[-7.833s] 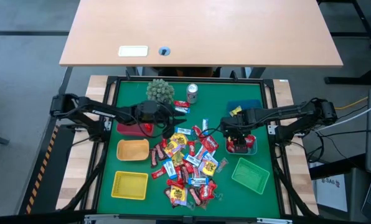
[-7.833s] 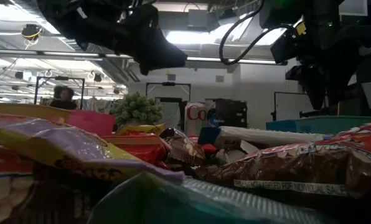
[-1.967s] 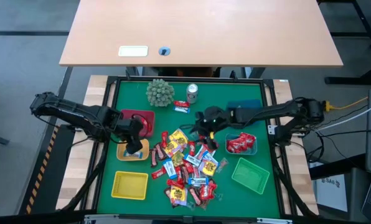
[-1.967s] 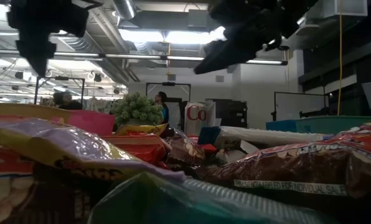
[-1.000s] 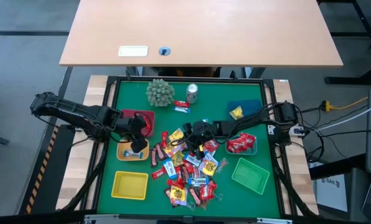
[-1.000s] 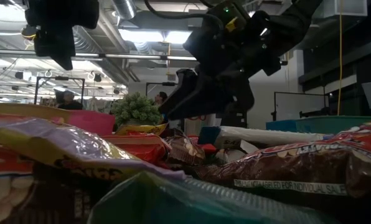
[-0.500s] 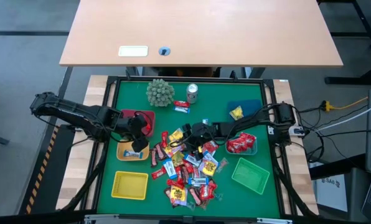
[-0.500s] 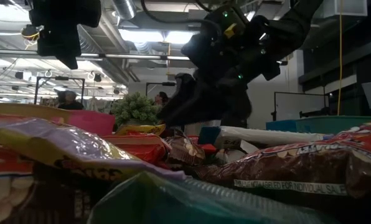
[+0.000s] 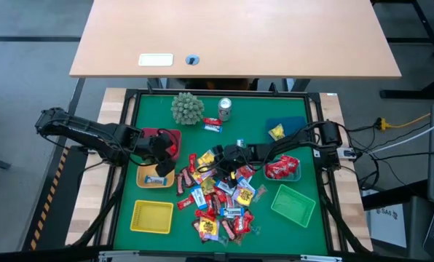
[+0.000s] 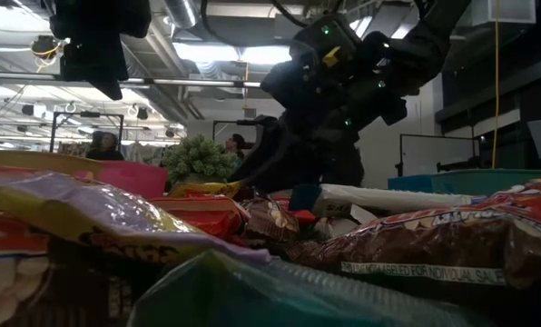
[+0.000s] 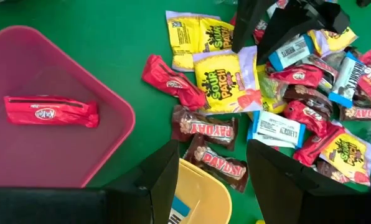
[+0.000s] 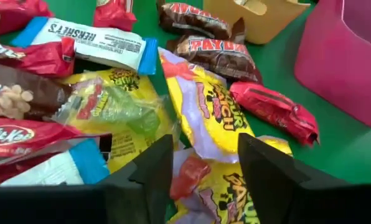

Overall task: Sort candy
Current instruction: Put the yellow candy into the dark blue bin

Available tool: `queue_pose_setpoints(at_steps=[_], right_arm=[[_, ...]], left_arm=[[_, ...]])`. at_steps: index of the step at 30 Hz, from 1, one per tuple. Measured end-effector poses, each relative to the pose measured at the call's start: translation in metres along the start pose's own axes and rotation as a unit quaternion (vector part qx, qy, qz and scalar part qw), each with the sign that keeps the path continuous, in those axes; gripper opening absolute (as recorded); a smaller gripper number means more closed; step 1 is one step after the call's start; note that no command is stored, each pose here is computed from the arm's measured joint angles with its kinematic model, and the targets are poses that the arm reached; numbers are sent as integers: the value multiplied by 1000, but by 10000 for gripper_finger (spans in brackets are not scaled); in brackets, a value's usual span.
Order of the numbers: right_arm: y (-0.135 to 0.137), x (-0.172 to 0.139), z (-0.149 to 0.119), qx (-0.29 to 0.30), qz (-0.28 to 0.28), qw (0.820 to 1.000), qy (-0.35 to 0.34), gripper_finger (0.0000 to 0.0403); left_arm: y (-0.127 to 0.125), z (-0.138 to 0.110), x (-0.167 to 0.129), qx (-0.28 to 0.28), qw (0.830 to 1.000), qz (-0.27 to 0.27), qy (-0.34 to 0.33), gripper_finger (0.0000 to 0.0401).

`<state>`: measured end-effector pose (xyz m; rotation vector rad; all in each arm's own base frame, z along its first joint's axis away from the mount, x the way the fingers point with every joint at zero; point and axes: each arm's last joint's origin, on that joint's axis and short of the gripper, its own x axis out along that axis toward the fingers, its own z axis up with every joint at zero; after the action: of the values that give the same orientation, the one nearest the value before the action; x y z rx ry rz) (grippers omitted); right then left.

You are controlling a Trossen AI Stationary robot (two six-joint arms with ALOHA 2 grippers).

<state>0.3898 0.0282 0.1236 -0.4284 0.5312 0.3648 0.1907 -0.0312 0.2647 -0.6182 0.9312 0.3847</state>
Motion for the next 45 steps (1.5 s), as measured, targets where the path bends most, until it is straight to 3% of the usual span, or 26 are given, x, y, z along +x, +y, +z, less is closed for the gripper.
queue_pose_setpoints(at_steps=[14,29,37,45], right_arm=[[0,0,0,1,0,1000,0,5],[-2,-10,6,33,4,999,7,2],[-18,-51,34,36,-13,999,-11,1],[-47,-114,47,60,-50,997,-3,0]], left_arm=[[0,0,0,0,1000,0,0,174],[-1,2,0,-2,1000,2,-19,174],[-1,3,0,-2,1000,2,-23,174],[-5,9,-1,27,996,6,-81,174]])
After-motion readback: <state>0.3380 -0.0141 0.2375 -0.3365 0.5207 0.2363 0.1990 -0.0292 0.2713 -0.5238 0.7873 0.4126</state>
